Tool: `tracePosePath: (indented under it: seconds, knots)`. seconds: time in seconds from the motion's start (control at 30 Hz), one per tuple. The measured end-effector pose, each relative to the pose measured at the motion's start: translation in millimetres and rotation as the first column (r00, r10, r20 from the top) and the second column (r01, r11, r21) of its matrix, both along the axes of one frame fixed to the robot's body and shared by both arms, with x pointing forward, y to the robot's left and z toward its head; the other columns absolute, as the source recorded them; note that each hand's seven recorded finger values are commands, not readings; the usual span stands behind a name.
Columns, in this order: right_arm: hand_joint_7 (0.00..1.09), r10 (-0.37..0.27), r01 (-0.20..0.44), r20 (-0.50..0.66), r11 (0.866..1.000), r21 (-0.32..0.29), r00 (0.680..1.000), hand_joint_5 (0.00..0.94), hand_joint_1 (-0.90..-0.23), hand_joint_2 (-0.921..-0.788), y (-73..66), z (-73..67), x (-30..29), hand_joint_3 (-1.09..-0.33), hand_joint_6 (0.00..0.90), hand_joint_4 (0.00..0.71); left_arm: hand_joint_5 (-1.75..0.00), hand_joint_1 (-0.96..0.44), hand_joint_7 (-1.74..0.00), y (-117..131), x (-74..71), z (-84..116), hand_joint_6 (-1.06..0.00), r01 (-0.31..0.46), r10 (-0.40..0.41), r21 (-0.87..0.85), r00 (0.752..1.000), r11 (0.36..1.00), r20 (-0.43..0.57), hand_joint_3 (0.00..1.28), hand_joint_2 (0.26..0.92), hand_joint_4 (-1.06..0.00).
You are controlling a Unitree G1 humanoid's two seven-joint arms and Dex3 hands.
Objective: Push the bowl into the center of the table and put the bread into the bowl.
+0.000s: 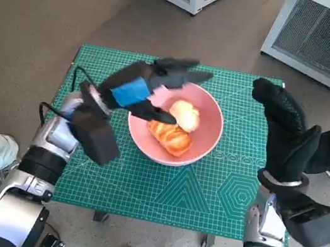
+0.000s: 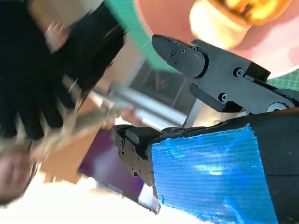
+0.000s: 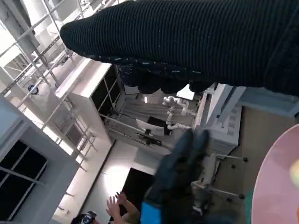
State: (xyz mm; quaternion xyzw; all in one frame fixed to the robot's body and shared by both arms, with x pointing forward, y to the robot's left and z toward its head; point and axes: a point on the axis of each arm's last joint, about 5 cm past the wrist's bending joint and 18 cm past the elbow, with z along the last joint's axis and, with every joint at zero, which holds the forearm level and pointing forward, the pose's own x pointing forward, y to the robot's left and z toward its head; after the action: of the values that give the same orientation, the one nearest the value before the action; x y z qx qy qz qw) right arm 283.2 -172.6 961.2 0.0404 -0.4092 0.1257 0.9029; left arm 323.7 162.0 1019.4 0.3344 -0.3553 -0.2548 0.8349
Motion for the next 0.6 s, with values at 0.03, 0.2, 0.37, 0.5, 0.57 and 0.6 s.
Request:
tracePosePath:
  seconds: [0.03, 0.2, 0.37, 0.5, 0.57, 0.6]
  knots:
    - [0.54, 0.001, -0.001, 0.0, 1.0, 0.0, 1.0, 0.006, -0.777, -0.921, 0.1, 0.3, 0.2, -0.802, 0.12, 0.323, -0.02, -0.43, -0.04, 1.9, -0.8, -0.4, -0.38, 0.0, 0.0, -0.024, 1.0, 1.0, -0.002, 0.12, 0.919, -0.27]
    - [0.54, 0.003, -0.003, 0.003, 1.0, 0.0, 1.0, 0.007, -0.775, -0.921, 0.7, 2.0, 1.3, -0.795, 0.124, 0.326, -0.02, -0.46, -0.03, 8.9, -7.2, -3.4, -0.35, 0.018, -0.019, -0.16, 1.0, 0.987, -0.007, 0.22, 0.921, -0.27]
    - [0.53, 0.005, -0.005, 0.012, 1.0, 0.001, 1.0, 0.001, -0.771, -0.921, 2.2, 6.0, 3.5, -0.791, 0.127, 0.316, -0.01, -0.5, -0.02, 11.5, -13.2, -6.0, -0.31, 0.053, -0.06, -0.294, 0.998, 0.954, -0.015, 0.33, 0.921, -0.26]
    - [0.53, 0.003, -0.003, 0.016, 1.0, 0.003, 1.0, 0.0, -0.769, -0.921, 3.4, 8.9, 4.8, -0.789, 0.129, 0.311, -0.01, -0.52, -0.02, 11.2, -15.7, -9.1, -0.29, 0.084, -0.11, -0.415, 0.993, 0.906, -0.04, 0.37, 0.921, -0.26]
    - [0.53, 0.002, -0.002, 0.018, 1.0, 0.002, 1.0, 0.001, -0.766, -0.921, 4.1, 10.1, 5.1, -0.787, 0.131, 0.31, -0.01, -0.54, -0.02, 11.2, -16.4, -11.3, -0.28, 0.091, -0.133, -0.464, 0.989, 0.881, -0.058, 0.39, 0.921, -0.26]
    - [0.52, 0.002, -0.003, 0.018, 1.0, 0.0, 1.0, 0.001, -0.766, -0.921, 4.6, 10.7, 5.3, -0.787, 0.131, 0.31, -0.01, -0.55, -0.02, 11.7, -16.8, -12.5, -0.28, 0.094, -0.144, -0.484, 0.987, 0.87, -0.067, 0.4, 0.921, -0.26]
